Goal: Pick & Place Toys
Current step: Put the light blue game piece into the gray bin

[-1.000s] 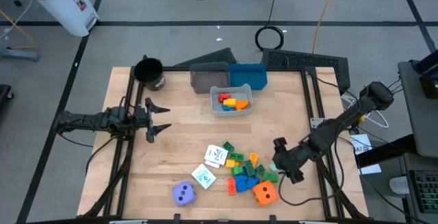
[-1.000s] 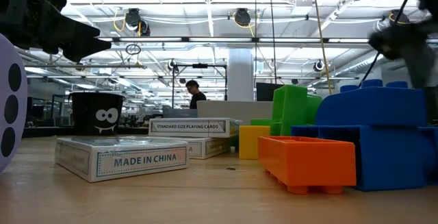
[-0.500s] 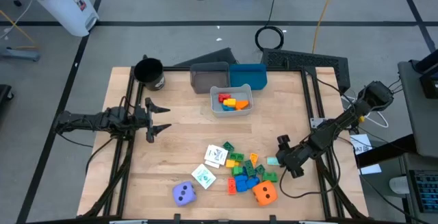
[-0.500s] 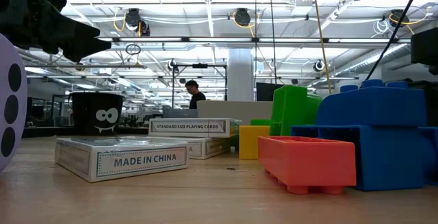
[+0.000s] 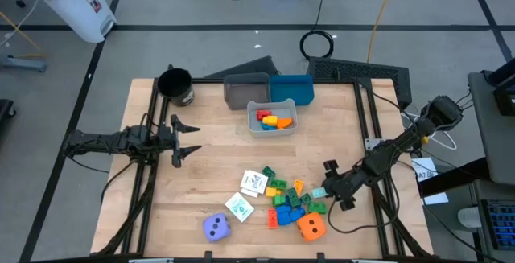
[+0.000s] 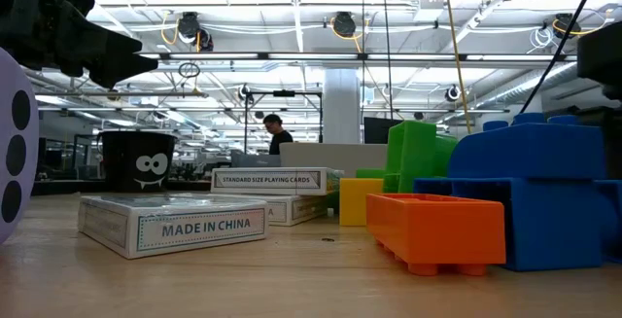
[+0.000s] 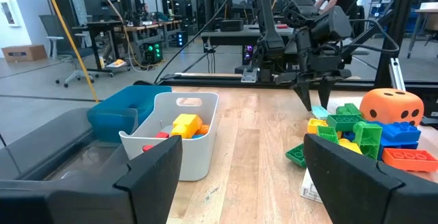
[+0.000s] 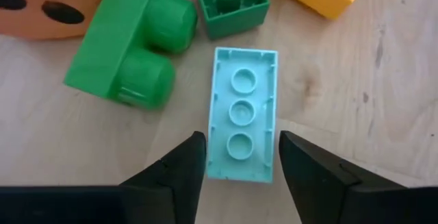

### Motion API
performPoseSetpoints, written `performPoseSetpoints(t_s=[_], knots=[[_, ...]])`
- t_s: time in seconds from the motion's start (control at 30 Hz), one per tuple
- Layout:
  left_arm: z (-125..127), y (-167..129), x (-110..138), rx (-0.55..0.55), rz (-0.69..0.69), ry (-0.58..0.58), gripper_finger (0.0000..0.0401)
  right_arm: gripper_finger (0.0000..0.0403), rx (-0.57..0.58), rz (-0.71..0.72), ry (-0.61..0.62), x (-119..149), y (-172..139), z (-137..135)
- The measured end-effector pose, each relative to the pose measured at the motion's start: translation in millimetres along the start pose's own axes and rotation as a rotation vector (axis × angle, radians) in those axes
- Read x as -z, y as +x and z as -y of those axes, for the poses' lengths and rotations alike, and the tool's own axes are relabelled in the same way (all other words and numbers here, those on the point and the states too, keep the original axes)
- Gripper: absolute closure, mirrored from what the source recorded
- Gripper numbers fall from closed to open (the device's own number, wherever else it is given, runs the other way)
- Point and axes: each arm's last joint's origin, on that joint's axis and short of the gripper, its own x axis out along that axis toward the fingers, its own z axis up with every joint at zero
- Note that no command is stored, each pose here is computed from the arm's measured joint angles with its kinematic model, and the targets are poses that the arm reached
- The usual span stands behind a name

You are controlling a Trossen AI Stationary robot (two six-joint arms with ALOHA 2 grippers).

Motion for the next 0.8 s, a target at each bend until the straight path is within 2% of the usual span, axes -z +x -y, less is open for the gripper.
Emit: performPoseSetpoints(t_s=[0.33, 0.57, 0.8], knots=[[0, 0, 0, 0.000, 0.000, 0.000, 0.0091, 0.0230, 0.032, -0.004, 0.042, 0, 3, 2], [0, 0, 0, 0.000, 0.000, 0.000, 0.0091, 0.0226, 0.011, 0.066, 0.024, 8, 12, 3], [0, 0, 0, 0.000, 0.000, 0.000, 0.0091, 0.0268, 0.017, 0.052, 0.021, 11, 13, 4]])
